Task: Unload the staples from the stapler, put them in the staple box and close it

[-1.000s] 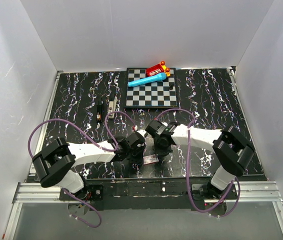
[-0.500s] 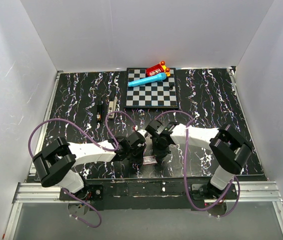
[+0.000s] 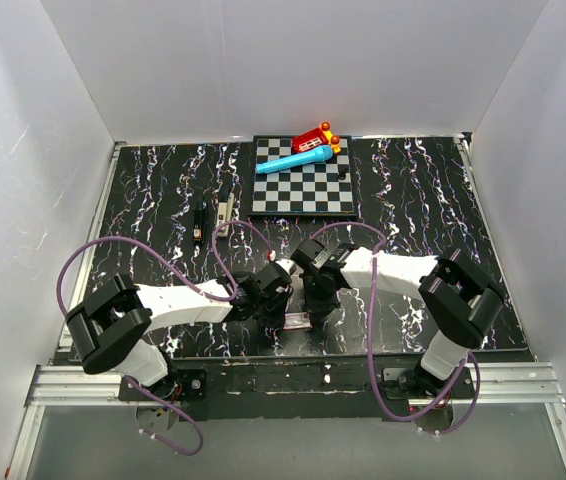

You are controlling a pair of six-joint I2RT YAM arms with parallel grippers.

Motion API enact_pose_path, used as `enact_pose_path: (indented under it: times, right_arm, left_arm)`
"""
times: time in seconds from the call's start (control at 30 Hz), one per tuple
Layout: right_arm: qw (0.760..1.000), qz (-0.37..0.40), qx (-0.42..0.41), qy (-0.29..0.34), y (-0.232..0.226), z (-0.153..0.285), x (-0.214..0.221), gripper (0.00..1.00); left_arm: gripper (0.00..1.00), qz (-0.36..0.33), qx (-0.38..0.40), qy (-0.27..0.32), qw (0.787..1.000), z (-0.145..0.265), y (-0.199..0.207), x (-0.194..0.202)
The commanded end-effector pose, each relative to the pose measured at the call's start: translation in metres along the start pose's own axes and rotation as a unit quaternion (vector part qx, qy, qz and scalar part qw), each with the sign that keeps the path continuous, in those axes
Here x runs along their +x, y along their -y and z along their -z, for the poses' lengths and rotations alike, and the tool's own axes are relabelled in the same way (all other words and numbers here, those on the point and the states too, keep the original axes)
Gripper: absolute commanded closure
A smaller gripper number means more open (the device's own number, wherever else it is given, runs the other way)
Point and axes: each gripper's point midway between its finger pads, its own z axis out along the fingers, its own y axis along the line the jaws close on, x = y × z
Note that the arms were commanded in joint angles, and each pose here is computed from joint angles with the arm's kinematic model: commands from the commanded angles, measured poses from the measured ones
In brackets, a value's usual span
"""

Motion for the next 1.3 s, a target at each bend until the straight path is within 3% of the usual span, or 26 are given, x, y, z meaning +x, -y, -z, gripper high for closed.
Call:
enact_pose_path:
  times: [0.0, 0.27, 0.4, 0.57, 0.67, 0.93, 1.23, 1.27]
  right_arm:
    - [0.998, 0.001, -0.049, 0.025, -0.027, 0.008, -0.011, 0.99]
    - [0.997, 0.005, 0.027, 0.068, 0.006, 0.021, -0.022, 0.99]
    - [0.994, 0.006, 0.062, 0.095, 0.022, 0.033, -0.031, 0.88]
    - [0.987, 0.005, 0.090, 0.133, 0.037, 0.055, -0.042, 0.75]
    - [0.983, 0.004, 0.090, 0.163, 0.040, 0.070, -0.047, 0.62]
    - [0.971, 0.015, 0.104, 0.216, 0.050, 0.102, -0.061, 0.47]
    - [0.946, 0.034, 0.121, 0.299, 0.061, 0.158, -0.081, 0.31]
    - [0.942, 0.036, 0.119, 0.312, 0.060, 0.168, -0.084, 0.31]
  left_arm:
    - [1.00, -0.012, -0.059, -0.039, 0.997, -0.003, -0.031, 0.026]
    - [1.00, -0.016, -0.069, -0.022, 0.997, 0.006, -0.033, 0.018]
    - [0.99, -0.019, -0.075, -0.007, 0.997, 0.013, -0.034, 0.010]
    - [0.90, -0.022, -0.083, 0.016, 0.996, 0.026, -0.034, -0.002]
    - [0.76, -0.021, -0.086, 0.041, 0.995, 0.040, -0.033, -0.014]
    - [0.40, -0.025, -0.094, 0.117, 0.988, 0.085, -0.028, -0.053]
    - [0.17, -0.042, -0.132, 0.171, 0.975, 0.130, -0.031, -0.087]
    - [0.02, -0.045, -0.134, 0.180, 0.973, 0.137, -0.031, -0.092]
